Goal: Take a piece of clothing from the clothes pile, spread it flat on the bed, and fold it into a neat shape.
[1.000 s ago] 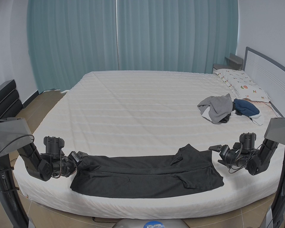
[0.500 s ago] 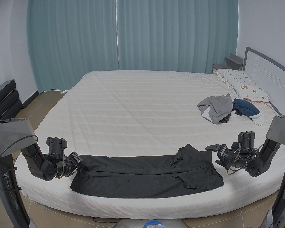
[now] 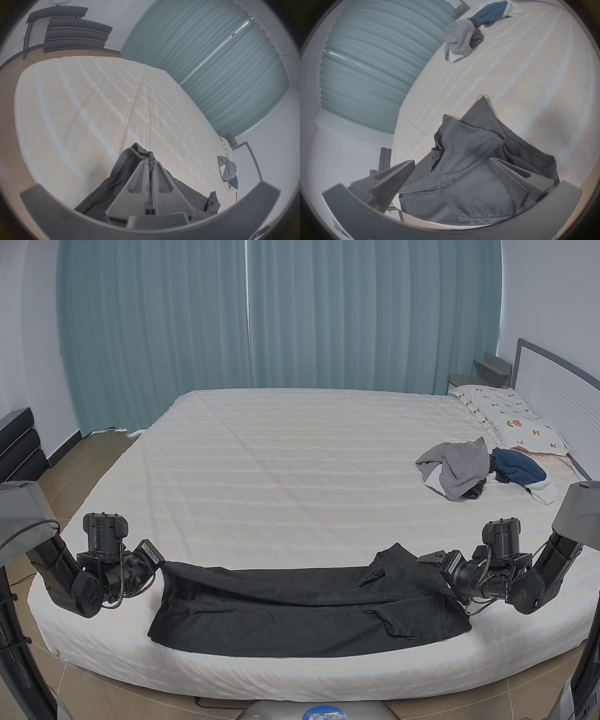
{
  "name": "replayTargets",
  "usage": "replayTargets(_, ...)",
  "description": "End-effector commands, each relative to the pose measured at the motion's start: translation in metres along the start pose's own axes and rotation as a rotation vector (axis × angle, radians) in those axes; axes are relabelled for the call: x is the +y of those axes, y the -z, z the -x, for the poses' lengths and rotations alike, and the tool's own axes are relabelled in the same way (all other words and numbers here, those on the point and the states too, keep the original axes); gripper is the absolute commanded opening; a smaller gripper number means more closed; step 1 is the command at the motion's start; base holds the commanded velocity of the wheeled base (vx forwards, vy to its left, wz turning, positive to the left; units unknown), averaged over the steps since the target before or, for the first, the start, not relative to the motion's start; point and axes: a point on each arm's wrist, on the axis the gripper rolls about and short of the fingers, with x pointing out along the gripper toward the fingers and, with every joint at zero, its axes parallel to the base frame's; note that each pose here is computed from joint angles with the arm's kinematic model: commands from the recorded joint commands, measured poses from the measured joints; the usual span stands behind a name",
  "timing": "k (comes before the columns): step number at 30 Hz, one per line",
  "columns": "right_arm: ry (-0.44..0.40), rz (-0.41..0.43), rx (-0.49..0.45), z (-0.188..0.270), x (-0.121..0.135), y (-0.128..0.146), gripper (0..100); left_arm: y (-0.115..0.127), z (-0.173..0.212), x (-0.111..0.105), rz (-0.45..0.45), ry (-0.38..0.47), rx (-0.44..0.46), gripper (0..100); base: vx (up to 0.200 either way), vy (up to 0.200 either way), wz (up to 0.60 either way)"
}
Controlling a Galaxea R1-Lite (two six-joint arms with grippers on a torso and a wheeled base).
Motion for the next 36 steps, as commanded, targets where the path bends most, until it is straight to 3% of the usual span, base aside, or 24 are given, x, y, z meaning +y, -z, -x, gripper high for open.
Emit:
replayTargets(1,0.005,-0.016,0.007,-0.006,0.003,-0.003,100,0.001,0.004,0.001,-0.006,0.000,0.002,0,0.000,0.000,0.00)
replayTargets(21,0.079,-0.062,0.002,-0.034,-0.007,-0.003,100,0.000,0.004,0.003,-0.019,-0.002,-0.003,0,0.000,0.000,0.00)
replayTargets(22,0.075,-0.061,-0.001,-0.032,-0.006,-0.003,100,0.004,0.005,0.008,-0.081,-0.021,0.017,0,0.000,0.000,0.00)
replayTargets(24,0.076,-0.061,-0.002,-0.031,-0.006,-0.003,100,0.008,0.007,0.012,-0.120,-0.035,0.030,0,0.000,0.000,0.00)
replayTargets(29,0.077,-0.063,-0.007,-0.029,-0.006,-0.005,100,0.013,0.007,0.017,-0.172,-0.054,0.052,0,0.000,0.000,0.00)
replayTargets(32,0.065,-0.062,-0.020,-0.024,-0.003,-0.008,100,0.024,0.005,0.031,-0.256,-0.099,0.105,0,0.000,0.000,0.00)
replayTargets(36,0.058,-0.061,-0.026,-0.020,0.000,-0.010,100,0.032,-0.004,0.041,-0.288,-0.130,0.146,0,0.000,0.000,0.00)
